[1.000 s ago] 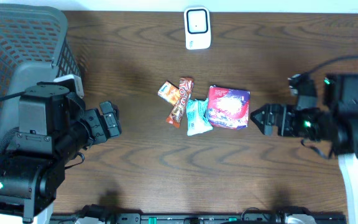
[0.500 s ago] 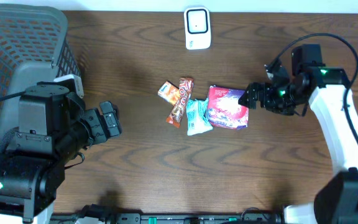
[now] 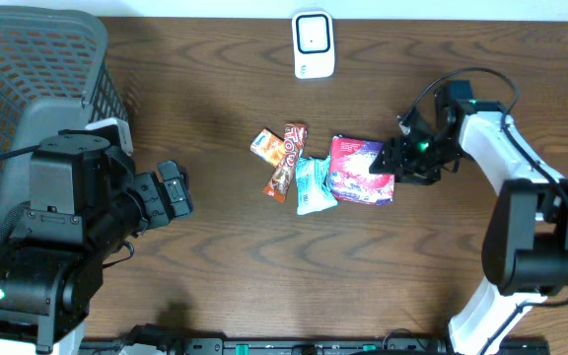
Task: Scan the item barcode
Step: 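Grasp the purple-red snack bag with the right gripper and lift it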
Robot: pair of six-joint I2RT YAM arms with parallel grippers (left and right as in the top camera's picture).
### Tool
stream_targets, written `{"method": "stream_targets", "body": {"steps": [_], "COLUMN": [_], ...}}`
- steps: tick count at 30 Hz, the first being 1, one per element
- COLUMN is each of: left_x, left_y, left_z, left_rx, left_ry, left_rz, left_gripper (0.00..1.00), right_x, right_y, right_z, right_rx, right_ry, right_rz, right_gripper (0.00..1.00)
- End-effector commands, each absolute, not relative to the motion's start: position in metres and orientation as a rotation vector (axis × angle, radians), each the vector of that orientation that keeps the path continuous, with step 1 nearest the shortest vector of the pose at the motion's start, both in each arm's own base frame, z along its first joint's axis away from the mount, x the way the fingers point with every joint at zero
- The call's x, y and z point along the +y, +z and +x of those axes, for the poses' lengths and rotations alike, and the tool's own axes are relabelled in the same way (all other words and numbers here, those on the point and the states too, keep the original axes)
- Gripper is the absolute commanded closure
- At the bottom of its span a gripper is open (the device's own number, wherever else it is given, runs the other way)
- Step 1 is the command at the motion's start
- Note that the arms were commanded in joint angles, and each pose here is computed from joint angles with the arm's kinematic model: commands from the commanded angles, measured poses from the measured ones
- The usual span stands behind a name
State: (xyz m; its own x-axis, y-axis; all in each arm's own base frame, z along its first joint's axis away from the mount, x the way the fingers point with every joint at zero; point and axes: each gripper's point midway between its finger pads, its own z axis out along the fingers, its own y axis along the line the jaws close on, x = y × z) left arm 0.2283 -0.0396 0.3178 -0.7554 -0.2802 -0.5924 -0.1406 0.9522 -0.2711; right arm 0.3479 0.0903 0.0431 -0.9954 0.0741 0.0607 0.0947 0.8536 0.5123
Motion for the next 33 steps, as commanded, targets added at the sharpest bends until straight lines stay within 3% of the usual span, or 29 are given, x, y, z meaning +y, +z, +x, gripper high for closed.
{"method": "stream_targets", "body": {"steps": [1, 3, 8, 9, 12, 15, 17, 19, 20, 26, 33], "left_x": [-0.037, -0.037, -0.037, -0.037, -0.037, -0.037, -0.037, -0.037, -0.037, -0.037, -0.037], "left_y": [0.318, 0.318, 0.318, 0.318, 0.318, 0.318, 0.318, 0.318, 0.318, 0.318, 0.318], "left_z": [0.228, 0.228, 0.228, 0.228, 0.228, 0.228, 0.228, 0.228, 0.228, 0.228, 0.228], "left_rx": [2.432, 2.432, 2.432, 2.432, 2.432, 2.432, 2.432, 2.432, 2.432, 2.432, 2.432], "left_ry": [-0.258, -0.258, -0.258, -0.258, -0.258, -0.258, -0.258, -0.258, -0.258, -0.258, -0.258], "left_rz": [-0.295, -0.295, -0.295, -0.295, -0.295, -0.295, -0.295, -0.295, -0.295, -0.295, -0.295], "left_gripper": [0.02, 0.02, 0.02, 0.02, 0.02, 0.02, 0.02, 0.02, 0.02, 0.02, 0.02], "right_x": [0.098, 0.099, 0.098, 0.097, 0.094, 0.096, 0.099, 0.101, 0.101, 0.091, 0.025], "right_y": [0.038, 0.036, 0.036, 0.035, 0.029, 0.021, 0.014, 0.008, 0.008, 0.032, 0.097], "right_z": [0.351, 0.351, 0.351, 0.352, 0.352, 0.350, 0.348, 0.344, 0.344, 0.357, 0.387], "right_rx": [-2.953, -2.949, -2.951, -2.959, -2.979, -2.984, -2.987, -2.987, -2.985, -3.013, -3.173], "right_ry": [-0.895, -0.894, -0.892, -0.877, -0.840, -0.844, -0.845, -0.842, -0.844, -0.763, -0.006], "right_rz": [-0.124, -0.120, -0.121, -0.120, -0.113, -0.102, -0.103, -0.103, -0.104, -0.143, -0.336], "right_gripper": [0.51, 0.57, 0.55, 0.45, 0.31, 0.28, 0.37, 0.92, 0.99, 0.99, 0.99]}}
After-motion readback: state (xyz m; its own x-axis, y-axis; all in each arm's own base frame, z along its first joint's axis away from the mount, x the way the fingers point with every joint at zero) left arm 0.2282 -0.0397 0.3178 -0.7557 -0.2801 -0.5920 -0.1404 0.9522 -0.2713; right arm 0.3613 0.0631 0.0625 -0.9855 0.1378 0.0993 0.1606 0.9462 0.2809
